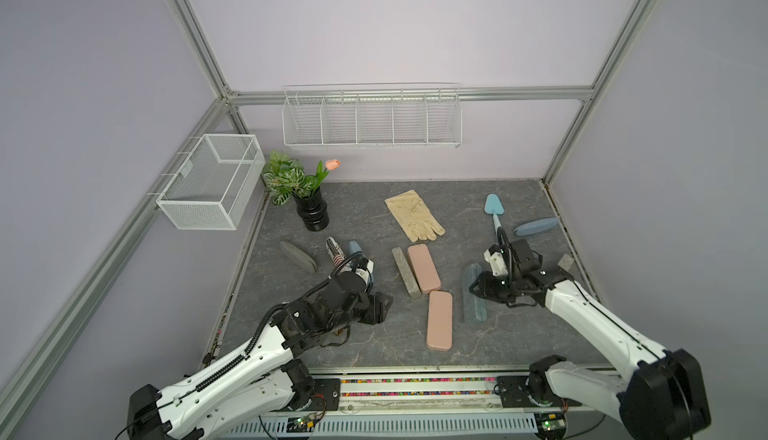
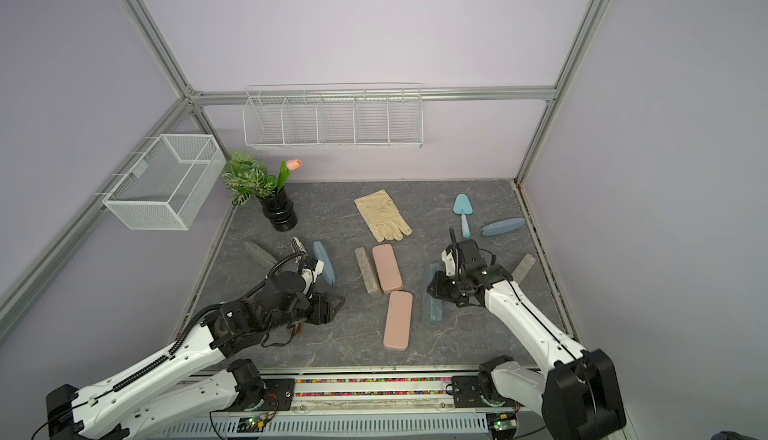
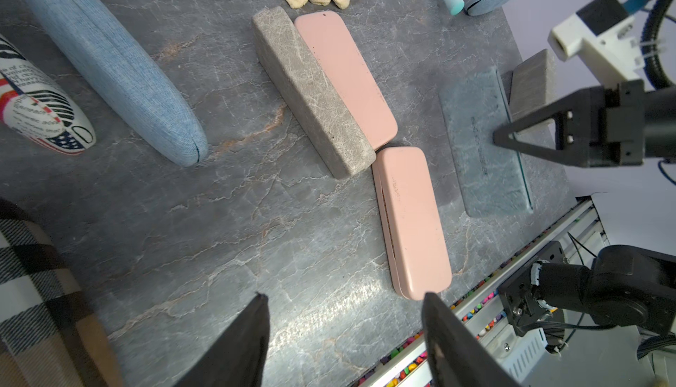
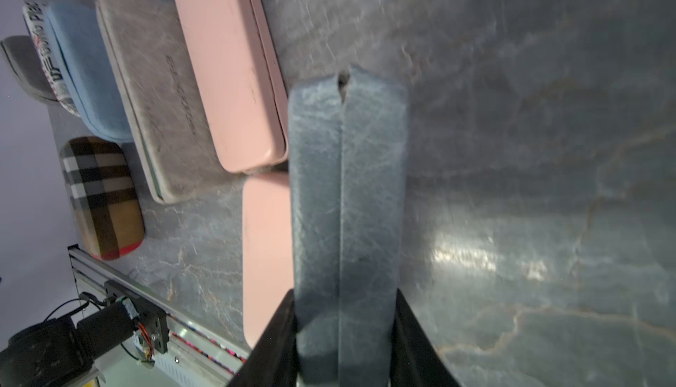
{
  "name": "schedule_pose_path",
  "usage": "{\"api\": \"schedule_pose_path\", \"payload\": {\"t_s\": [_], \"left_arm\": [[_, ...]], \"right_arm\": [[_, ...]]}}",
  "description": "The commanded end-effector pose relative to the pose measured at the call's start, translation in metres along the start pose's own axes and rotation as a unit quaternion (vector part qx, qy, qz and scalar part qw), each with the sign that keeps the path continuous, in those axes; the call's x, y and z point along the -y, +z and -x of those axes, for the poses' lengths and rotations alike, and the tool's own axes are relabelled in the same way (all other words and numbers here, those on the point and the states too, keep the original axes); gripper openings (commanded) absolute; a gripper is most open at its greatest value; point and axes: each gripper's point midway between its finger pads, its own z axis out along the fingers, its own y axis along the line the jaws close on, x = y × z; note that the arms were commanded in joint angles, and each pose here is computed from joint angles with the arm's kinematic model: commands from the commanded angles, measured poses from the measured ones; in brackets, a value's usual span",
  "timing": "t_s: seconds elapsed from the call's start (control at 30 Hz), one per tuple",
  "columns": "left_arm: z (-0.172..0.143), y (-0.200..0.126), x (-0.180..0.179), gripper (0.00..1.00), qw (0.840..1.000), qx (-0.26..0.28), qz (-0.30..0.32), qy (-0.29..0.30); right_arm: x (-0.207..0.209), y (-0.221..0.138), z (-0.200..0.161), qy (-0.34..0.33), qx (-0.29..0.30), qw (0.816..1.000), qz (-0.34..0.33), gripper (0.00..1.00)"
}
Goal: Close the glasses case
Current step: Place the glasses case at the center of the board, then move the glasses case to the center of the board.
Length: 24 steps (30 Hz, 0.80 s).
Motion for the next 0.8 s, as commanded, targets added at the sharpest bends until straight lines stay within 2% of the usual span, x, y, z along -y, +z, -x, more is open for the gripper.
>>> {"api": "schedule_pose_path", "payload": {"t_s": [0.0, 0.13, 0.37, 0.77], "left_arm": [[0.0, 0.003, 0.0, 0.67, 1.0, 0.0, -0.003, 0.011], [0.0, 0.001, 0.001, 0.67, 1.0, 0.002, -0.008, 0.014], [-0.002, 0.002, 0.004, 0.7, 1.0, -0.002, -0.014, 0.016], [-0.005, 0.005, 0.002, 0.71, 1.0, -0.01, -0.008, 0.017]], "right_arm": [[-0.005, -0.012, -0.018, 0.027, 0.009, 0.999, 0.028, 0.27], [-0.003, -0.011, -0.037, 0.04, 0.01, 0.998, 0.042, 0.28], [-0.009, 0.014, -0.062, 0.034, -0.004, 0.998, 0.06, 0.27], [-0.027, 0.029, -0.067, 0.025, 0.009, 0.994, 0.105, 0.27]]}}
